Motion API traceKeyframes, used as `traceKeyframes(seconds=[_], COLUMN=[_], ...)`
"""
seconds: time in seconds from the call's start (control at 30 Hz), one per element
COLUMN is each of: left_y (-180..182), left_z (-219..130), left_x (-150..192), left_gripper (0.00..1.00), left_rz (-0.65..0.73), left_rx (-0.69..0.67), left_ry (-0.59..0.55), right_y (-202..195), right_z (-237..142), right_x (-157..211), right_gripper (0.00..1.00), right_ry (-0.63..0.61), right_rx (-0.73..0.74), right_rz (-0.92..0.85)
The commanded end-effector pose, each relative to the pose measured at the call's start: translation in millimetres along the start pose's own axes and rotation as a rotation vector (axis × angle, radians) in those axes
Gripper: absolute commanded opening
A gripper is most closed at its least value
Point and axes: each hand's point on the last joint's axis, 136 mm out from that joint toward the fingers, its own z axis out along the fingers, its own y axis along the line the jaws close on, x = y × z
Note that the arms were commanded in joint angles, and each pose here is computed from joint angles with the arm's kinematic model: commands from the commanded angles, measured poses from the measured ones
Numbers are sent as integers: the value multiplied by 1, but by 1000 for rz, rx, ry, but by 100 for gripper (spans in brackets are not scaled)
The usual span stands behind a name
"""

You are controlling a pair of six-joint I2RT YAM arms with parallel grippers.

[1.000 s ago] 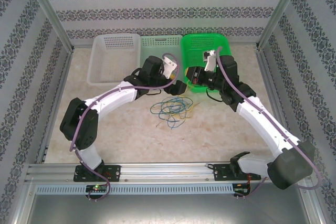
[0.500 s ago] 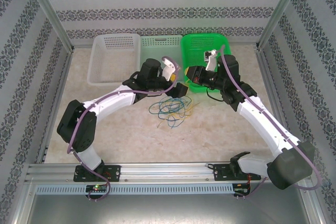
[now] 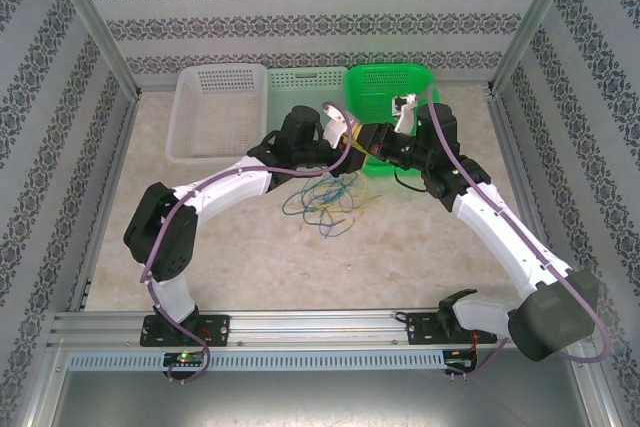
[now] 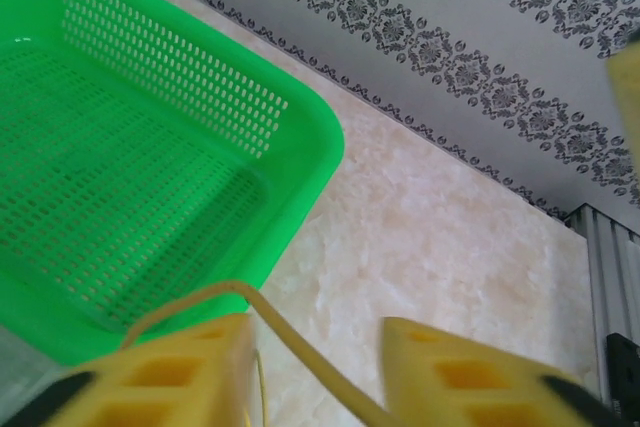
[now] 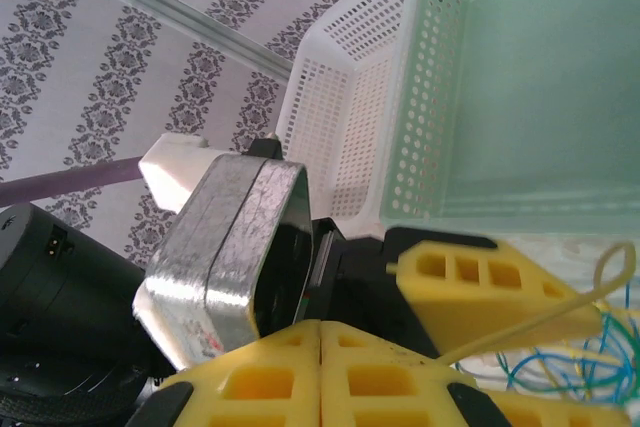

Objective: Untangle the cables

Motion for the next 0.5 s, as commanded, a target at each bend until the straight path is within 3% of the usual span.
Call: traceKeyframes(seconds=[0.0, 0.07, 0.1, 0.13, 0.23, 0.33, 0.4, 0.47], left_y=[-5, -1, 3, 7, 12, 11, 10, 12], left_z=[4, 1, -1, -2, -8, -11, -11, -8], left_x=[-16, -17, -17, -17, -22, -27, -28, -23], left_gripper=[17, 8, 1, 0, 0, 0, 0, 0], left_rz=[16, 5, -6, -17, -48, -80, -82, -88], left_rx=[3, -32, -60, -83, -114, -102, -92, -94], left_ry=[-40, -40, -37, -38, -52, -72, -80, -71], right_y=[2, -6, -13, -18, -42, -62, -65, -63], right_z=[-4, -9, -13, -16, -28, -35, -35, -35], right_x=[4, 2, 0, 0, 5, 17, 24, 26], right_gripper=[19, 45, 47, 48, 63, 66, 58, 56], right_ry=[7, -15, -31, -43, -62, -47, -35, -44], right_rx=[-11, 26, 52, 73, 195, 260, 241, 217], right_rz=[7, 2, -9, -27, -80, -73, -45, -29])
